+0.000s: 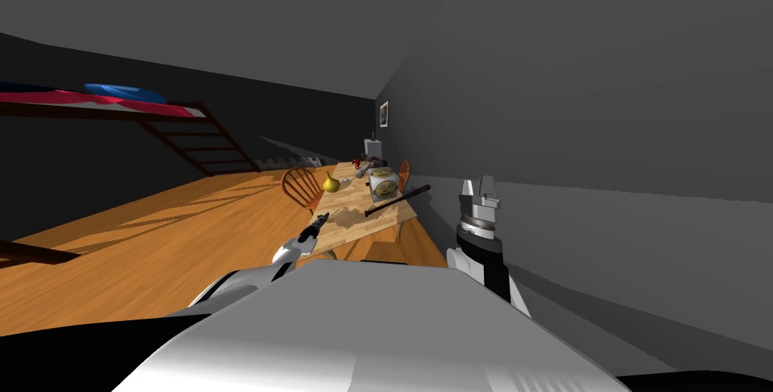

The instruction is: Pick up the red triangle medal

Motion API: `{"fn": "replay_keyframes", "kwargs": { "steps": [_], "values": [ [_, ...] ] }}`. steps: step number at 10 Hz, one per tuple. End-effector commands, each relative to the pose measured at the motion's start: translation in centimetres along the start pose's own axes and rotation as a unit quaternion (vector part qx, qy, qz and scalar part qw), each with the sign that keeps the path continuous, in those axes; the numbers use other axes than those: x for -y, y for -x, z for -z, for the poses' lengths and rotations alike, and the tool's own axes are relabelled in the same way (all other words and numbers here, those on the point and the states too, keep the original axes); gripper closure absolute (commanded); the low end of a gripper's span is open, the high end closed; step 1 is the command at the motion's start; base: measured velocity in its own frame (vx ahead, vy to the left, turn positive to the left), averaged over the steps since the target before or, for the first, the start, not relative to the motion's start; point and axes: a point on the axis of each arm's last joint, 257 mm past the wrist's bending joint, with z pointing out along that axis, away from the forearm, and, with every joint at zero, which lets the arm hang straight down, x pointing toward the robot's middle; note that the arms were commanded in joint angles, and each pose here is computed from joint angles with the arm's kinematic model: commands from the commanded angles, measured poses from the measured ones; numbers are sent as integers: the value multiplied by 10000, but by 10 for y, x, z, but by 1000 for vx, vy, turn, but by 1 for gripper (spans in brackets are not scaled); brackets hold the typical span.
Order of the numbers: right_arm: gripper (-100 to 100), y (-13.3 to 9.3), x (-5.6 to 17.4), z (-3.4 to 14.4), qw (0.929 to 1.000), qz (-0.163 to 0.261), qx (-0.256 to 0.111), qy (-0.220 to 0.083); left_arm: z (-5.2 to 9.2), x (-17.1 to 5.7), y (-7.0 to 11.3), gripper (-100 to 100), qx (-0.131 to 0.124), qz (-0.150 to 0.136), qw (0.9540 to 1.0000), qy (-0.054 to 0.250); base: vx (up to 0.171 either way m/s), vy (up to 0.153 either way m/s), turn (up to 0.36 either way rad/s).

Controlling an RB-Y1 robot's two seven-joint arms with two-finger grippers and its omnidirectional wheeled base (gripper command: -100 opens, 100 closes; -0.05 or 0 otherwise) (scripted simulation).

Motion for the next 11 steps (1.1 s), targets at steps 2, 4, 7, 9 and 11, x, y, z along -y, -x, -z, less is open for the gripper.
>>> {"fn": "replay_keyframes", "kwargs": {
  "steps": [2,4,7,9,11],
  "values": [
    [0,0,0,0,10000,0,0,0,8,-20,4,-100,2,3,10000,-29,107,-54,16],
    [0,0,0,0,10000,0,0,0,12,-28,5,-100,-4,0,10000,-36,81,-35,15],
    [0,0,0,0,10000,0,0,0,16,-36,6,-100,-12,-3,10000,-44,36,-12,3],
    [0,0,0,0,10000,0,0,0,26,-56,4,-100,-75,-4,10000,0,84,-34,15],
    [0,0,0,0,10000,0,0,1,25,-51,5,100,-50,-11,10000,-37,19,-6,5]
  ]
}}
